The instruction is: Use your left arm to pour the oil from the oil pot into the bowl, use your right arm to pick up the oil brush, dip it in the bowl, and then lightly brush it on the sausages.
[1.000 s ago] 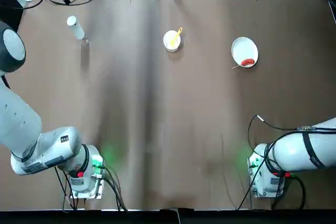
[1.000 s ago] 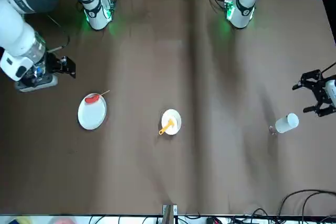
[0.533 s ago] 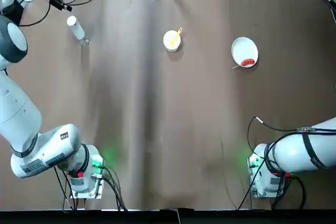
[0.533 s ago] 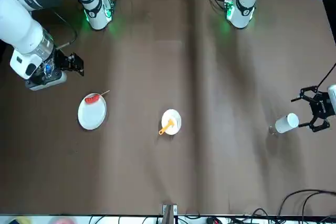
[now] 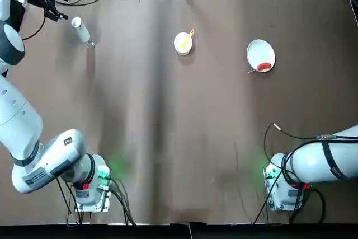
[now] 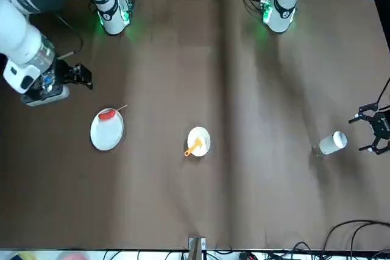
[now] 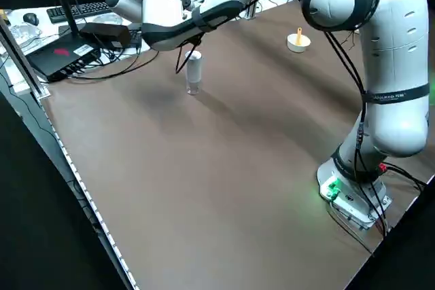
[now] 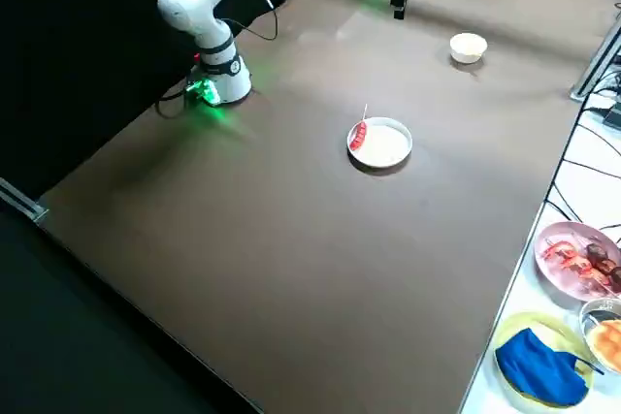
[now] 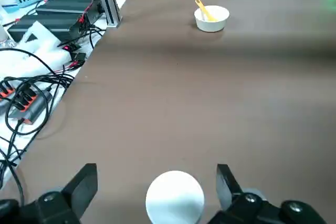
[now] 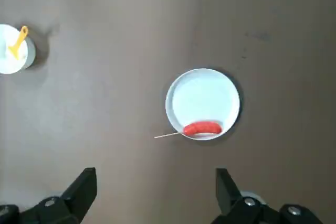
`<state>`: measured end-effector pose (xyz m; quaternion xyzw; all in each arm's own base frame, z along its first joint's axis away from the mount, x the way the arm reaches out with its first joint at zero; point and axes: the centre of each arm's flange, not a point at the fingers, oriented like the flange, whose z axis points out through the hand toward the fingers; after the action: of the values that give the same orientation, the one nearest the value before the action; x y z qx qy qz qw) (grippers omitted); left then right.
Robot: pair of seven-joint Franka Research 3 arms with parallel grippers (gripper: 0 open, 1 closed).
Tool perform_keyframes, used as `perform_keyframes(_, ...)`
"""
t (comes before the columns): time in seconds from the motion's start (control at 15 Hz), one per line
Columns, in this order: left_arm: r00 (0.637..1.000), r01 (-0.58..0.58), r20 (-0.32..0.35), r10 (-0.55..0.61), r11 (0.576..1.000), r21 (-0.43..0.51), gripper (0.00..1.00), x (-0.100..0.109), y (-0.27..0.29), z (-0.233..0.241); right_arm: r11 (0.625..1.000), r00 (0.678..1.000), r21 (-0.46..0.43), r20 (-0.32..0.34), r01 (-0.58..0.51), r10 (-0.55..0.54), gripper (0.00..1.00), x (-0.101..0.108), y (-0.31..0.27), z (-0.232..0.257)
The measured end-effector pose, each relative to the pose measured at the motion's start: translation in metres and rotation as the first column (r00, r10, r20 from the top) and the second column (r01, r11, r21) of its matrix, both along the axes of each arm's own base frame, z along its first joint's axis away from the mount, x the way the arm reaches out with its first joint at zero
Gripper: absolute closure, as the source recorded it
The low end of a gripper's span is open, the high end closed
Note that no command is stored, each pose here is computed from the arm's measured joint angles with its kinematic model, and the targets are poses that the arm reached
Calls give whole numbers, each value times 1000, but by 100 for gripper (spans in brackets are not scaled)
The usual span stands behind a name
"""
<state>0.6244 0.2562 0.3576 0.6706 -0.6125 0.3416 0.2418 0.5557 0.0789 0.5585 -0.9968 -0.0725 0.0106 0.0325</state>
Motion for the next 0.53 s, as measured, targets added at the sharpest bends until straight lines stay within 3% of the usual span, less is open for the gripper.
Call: perform_keyframes(0.53,1000,-12,-7,11,995,-96,0,-7,20,-80,1000,1000,7,8,21,-21,0,2,-11,1)
